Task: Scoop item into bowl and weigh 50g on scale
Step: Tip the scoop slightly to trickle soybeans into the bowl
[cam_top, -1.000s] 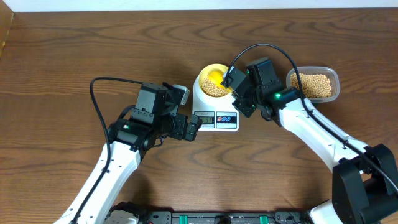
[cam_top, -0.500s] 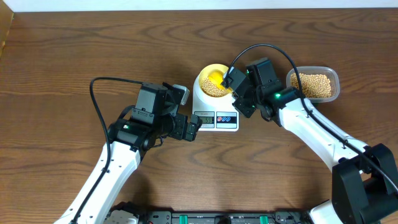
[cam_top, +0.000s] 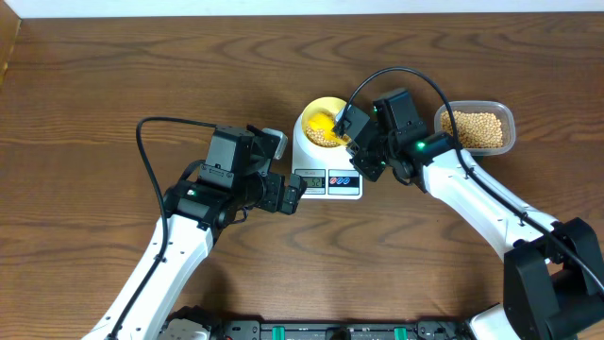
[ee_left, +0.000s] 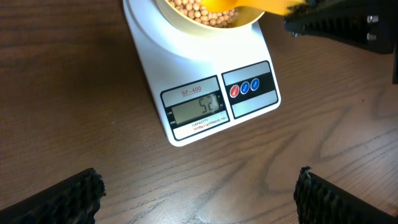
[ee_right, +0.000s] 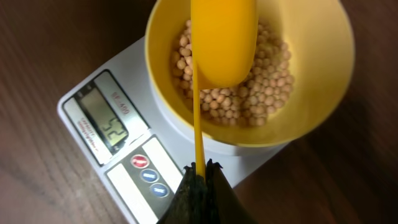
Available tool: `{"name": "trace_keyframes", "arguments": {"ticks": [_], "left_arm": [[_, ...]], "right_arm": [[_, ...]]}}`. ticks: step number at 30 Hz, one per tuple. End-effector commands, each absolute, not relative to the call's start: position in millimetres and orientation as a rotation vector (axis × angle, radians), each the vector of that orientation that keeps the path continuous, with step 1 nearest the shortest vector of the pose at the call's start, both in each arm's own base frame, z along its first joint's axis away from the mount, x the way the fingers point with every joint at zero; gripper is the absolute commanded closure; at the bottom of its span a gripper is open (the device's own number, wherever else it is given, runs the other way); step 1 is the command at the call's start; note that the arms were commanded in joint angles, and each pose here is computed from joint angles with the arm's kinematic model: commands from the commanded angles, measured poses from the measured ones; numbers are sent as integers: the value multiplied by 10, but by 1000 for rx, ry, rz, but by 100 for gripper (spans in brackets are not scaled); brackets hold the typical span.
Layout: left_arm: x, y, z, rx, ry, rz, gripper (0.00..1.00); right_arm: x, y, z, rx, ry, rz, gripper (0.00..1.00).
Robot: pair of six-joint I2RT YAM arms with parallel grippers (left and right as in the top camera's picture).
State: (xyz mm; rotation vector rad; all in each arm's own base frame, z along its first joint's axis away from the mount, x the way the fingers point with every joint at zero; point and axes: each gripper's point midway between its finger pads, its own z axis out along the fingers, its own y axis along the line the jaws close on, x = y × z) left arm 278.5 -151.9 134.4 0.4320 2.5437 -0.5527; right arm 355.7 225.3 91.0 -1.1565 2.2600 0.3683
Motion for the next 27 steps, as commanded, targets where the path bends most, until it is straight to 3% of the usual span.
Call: {"name": "trace_keyframes", "arguments": {"ticks": [1, 27], "left_arm": [[2797, -1511, 1338, 433, 2544, -540, 0], [2797, -1511, 1338, 433, 2544, -540, 0]], "right_arm": [[3489, 2334, 912, -1168, 2265, 436, 99], [3634, 2219, 1008, -759, 2413, 642, 99]]}}
